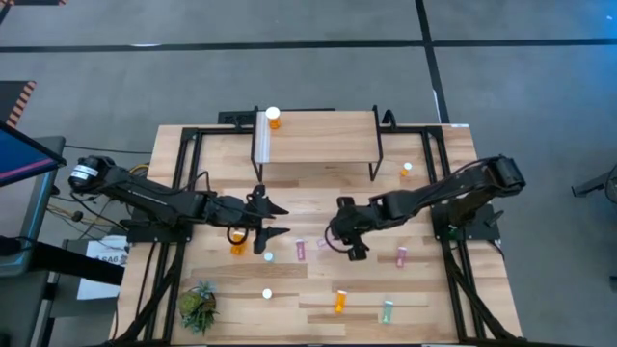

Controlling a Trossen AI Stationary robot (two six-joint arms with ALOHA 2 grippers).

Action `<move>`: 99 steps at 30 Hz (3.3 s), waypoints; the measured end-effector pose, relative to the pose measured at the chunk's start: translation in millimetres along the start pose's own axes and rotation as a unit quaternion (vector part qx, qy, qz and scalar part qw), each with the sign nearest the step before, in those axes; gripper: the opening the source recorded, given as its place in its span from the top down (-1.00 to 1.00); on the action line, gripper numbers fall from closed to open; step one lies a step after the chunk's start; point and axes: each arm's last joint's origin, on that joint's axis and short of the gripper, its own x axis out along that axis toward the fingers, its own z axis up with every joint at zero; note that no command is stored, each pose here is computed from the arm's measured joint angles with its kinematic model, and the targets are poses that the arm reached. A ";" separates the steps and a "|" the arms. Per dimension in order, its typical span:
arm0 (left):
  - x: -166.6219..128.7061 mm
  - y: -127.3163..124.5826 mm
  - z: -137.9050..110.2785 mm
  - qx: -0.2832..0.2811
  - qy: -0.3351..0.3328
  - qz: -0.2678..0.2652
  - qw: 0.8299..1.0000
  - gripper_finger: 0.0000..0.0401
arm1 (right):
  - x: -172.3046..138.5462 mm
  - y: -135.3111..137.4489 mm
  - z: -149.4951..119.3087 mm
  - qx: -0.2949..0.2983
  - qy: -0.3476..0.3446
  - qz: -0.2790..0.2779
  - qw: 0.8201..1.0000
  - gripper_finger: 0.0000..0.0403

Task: Pick and place medicine bottles onto shelf by color
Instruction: Put the middle pink pill bottle on the shelf

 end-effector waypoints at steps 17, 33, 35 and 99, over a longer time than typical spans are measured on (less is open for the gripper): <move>64.8 -9.4 1.6 0.068 0.001 0.002 0.998 -0.18 | -28.8 -8.3 16.4 -0.019 0.004 -0.114 0.993 0.39; 96.0 -15.6 5.0 0.113 0.058 0.085 0.988 -0.18 | -43.8 -9.4 35.4 -0.014 -0.021 -0.118 0.993 0.39; 95.9 -15.3 4.5 0.112 0.060 0.090 0.988 -0.18 | -43.8 -9.4 35.5 -0.014 -0.021 -0.118 0.993 0.39; 96.1 -20.9 14.7 0.132 -0.037 -0.004 0.991 0.57 | -144.7 45.5 41.2 -0.042 -0.228 -0.060 0.971 0.08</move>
